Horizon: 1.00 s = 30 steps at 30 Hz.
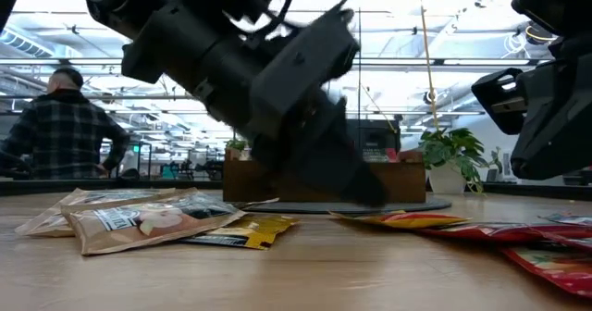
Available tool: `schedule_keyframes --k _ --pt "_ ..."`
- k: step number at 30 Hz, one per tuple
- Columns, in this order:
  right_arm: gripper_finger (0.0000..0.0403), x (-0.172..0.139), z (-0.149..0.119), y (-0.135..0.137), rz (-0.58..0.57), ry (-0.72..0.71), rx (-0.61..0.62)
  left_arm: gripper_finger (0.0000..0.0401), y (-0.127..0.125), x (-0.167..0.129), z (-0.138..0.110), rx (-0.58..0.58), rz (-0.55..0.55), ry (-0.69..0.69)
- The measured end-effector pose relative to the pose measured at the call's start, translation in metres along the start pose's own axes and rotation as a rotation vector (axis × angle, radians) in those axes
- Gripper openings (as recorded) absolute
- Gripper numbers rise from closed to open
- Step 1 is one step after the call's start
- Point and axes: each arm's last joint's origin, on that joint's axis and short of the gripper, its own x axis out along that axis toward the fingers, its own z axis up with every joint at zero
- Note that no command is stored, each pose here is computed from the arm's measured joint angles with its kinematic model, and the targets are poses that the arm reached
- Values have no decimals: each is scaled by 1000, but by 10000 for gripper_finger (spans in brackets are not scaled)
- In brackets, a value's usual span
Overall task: Pick & Place Tea
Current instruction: Adjust the orange tea bag on the table, then put the red tea bag into the right slot of the wooden organizer
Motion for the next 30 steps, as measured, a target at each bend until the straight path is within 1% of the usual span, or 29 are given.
schedule_keyframes --k 4,8,13,16,19,22,24,25,28,30 --pt "0 0 -1 0 9 15 12 21 3 -1 -6 -10 36 66" --pt "0 0 -2 2 69 44 25 21 7 -2 -11 -30 92 132" --pt "0 0 -4 1 61 61 84 21 9 -3 -13 -24 111 163" --pt "0 0 -4 1 57 69 101 21 8 -9 -9 1 90 167" --pt "0 0 -5 1 55 74 131 21 -1 -21 1 85 61 131" --pt "0 0 -5 0 51 81 153 21 -18 -37 20 159 0 31" --pt "0 0 -6 -1 44 87 207 21 -25 -43 24 186 -22 10" --pt "0 0 -6 -1 38 93 232 21 -28 -44 24 189 -50 7" --pt "0 1 -8 -4 21 104 323 21 -34 -39 16 207 -133 42" --pt "0 2 -10 -8 10 109 397 21 -42 -34 17 193 -158 41"
